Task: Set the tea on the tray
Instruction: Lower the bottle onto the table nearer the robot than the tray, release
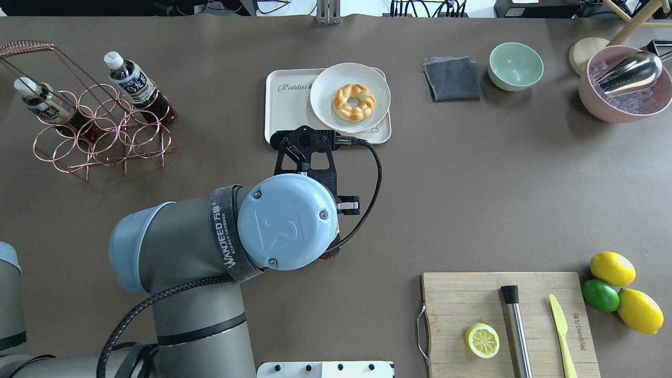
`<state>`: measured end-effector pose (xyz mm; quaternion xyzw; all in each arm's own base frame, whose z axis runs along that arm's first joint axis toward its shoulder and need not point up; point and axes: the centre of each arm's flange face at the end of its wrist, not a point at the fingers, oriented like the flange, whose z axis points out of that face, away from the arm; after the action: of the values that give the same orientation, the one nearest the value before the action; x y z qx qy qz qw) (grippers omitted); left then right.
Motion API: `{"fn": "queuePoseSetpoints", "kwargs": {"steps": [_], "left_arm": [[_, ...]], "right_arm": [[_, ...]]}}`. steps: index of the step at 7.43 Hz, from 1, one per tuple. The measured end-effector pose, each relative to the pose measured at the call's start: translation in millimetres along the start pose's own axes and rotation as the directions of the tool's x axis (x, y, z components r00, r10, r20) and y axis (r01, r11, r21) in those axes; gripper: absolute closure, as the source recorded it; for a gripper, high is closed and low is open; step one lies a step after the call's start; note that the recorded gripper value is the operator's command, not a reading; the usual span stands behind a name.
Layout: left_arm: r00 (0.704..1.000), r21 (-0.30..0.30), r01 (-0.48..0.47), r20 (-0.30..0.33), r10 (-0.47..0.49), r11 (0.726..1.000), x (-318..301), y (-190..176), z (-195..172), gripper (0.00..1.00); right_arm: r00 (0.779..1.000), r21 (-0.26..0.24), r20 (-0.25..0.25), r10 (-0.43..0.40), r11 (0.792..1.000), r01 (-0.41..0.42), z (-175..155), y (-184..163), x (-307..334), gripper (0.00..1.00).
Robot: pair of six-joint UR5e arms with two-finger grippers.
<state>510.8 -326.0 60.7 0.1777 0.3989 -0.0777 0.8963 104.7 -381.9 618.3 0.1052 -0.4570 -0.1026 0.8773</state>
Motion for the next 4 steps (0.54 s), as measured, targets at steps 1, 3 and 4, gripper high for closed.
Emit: {"fn": "queuePoseSetpoints", "kwargs": {"steps": [1,3,4], "left_arm": [[1.000,0.000,-0.001,0.005,0.001,1.000,-0.4,0.9,2.4,0.81],[1.000,0.000,-0.003,0.011,0.003,1.000,-2.4,1.8,5.1,0.26],[1.000,0.000,-0.003,0.010,0.003,1.000,-2.3,1.9,5.0,0.04]], "right_arm": [[1.000,0.000,0.000,0.000,1.000,0.000,0.1,0.0,0.1,0.00],[1.000,0.000,0.000,0.000,1.000,0.000,0.1,0.1,0.1,0.00],[1.000,0.000,0.000,0.000,1.000,0.000,0.1,0.1,0.1,0.00]]}}
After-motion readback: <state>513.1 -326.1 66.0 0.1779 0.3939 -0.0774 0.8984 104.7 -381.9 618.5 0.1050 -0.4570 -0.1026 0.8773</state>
